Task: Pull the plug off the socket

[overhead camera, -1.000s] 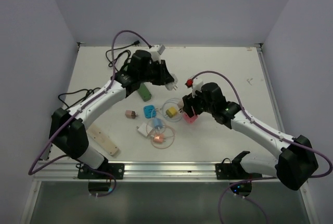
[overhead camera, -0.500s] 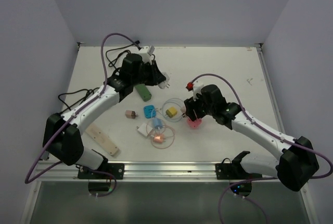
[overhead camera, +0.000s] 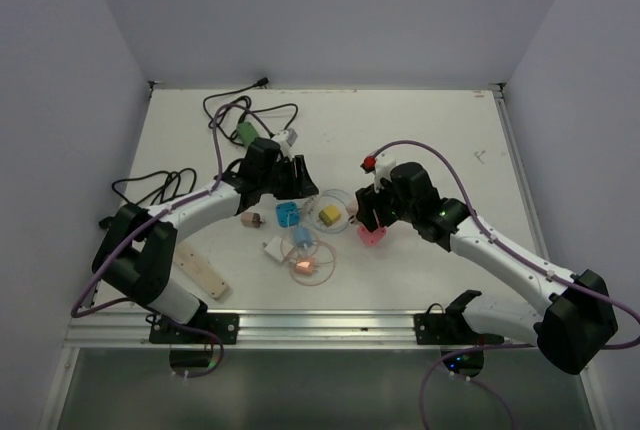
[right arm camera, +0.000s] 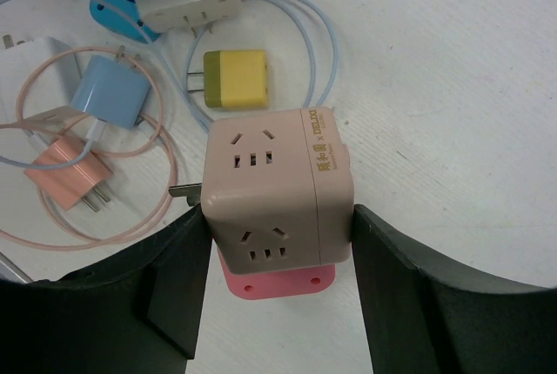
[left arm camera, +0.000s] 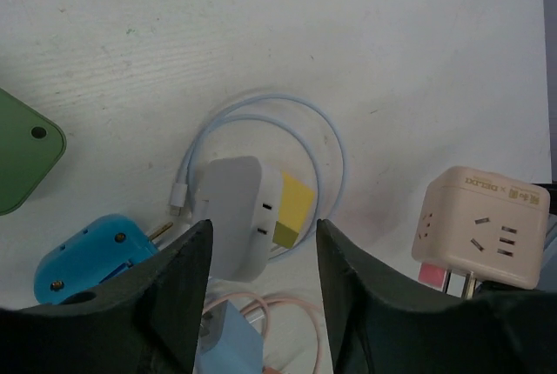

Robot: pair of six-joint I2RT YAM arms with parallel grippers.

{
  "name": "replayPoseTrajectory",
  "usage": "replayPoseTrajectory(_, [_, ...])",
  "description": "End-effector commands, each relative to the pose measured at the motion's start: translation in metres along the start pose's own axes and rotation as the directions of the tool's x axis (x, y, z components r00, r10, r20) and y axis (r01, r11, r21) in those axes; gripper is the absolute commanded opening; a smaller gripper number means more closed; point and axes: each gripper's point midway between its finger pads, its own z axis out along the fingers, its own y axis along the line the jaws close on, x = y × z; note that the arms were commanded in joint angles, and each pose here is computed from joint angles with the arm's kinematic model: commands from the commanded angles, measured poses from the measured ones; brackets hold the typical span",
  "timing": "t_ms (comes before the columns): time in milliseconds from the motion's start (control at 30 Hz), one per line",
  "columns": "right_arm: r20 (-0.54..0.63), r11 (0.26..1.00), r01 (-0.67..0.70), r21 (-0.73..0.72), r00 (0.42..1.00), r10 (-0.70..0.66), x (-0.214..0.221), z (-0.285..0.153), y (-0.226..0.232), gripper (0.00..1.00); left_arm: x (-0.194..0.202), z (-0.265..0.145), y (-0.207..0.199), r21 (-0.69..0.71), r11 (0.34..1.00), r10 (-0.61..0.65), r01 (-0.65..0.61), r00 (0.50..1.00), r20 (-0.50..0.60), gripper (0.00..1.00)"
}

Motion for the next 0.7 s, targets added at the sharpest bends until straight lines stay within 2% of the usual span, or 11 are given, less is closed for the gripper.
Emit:
replayPoseTrajectory(0, [0.095,0.998,0.012,-0.057,0.995,-0.006,-0.028,-0.007,0.012,0.0,-0.02,-0.003,-0.015,0.067,0.998,0.004,-0.009,0.997,0.076,0.56])
replayPoseTrajectory(67, [0.094,0.997,0.017,-0.072,0.995,-0.01,-0.028,-0.006,0.015,0.0,-0.022,-0.007,-0.016,0.065,0.998,0.009,-0.014,0.996,0.086,0.74])
replayPoseTrajectory(233, [0.123,0.992,0.061,-0.107,0.991,-0.047,-0.034,-0.007,0.021,0.0,-0.026,-0.025,-0.025,0.074,0.997,0.0,-0.007,0.996,0.087,0.91])
replayPoseTrajectory(400, [0.159,0.982,0.129,-0.137,0.981,-0.107,-0.043,-0.006,0.026,0.0,-0.031,-0.046,-0.048,0.143,0.99,-0.019,0.006,0.996,0.084,0.96])
replayPoseTrajectory(667, [0.253,0.952,0.245,-0.184,0.948,-0.195,-0.068,-0.003,0.043,0.0,-0.022,-0.053,-0.085,0.282,0.958,-0.063,0.059,0.998,0.003,0.99])
